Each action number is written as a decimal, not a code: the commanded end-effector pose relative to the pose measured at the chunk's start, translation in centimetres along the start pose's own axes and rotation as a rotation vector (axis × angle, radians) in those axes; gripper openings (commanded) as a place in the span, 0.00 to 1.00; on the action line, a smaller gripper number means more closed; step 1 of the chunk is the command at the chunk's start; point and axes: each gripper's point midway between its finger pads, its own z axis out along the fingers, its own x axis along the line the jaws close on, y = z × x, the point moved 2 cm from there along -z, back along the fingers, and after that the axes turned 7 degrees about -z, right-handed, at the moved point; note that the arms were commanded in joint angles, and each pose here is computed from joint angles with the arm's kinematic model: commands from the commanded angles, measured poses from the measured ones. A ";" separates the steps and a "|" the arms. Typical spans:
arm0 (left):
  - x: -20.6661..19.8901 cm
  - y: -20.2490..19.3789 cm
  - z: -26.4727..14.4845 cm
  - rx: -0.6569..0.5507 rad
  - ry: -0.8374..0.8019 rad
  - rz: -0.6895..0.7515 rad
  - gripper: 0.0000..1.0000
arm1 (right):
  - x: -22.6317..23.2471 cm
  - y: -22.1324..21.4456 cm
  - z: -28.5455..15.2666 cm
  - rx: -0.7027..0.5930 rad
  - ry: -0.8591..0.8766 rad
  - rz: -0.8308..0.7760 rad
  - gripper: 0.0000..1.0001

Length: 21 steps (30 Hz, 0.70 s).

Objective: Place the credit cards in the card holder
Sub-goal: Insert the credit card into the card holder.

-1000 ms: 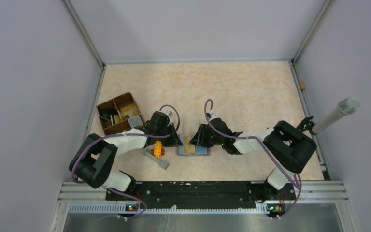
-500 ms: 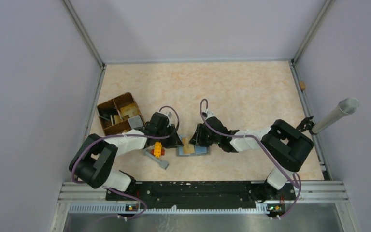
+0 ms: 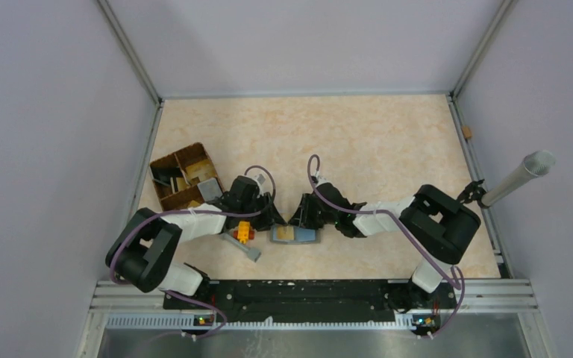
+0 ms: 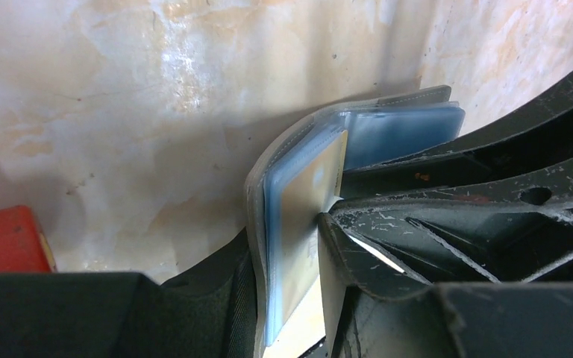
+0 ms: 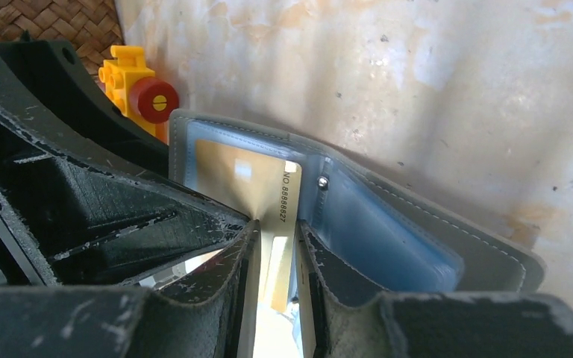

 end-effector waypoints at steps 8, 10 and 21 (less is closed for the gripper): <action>-0.3 -0.3 -0.4 -0.032 -0.038 -0.027 0.33 | 3.2 1.5 -1.0 -0.118 0.140 0.209 0.21; -0.3 -0.3 -0.5 -0.034 -0.041 -0.028 0.33 | 3.3 1.6 -1.2 -0.128 0.154 0.231 0.20; -1.1 1.8 -3.8 -0.143 0.055 0.092 0.77 | 1.2 3.1 -5.3 -0.224 -0.020 0.064 0.30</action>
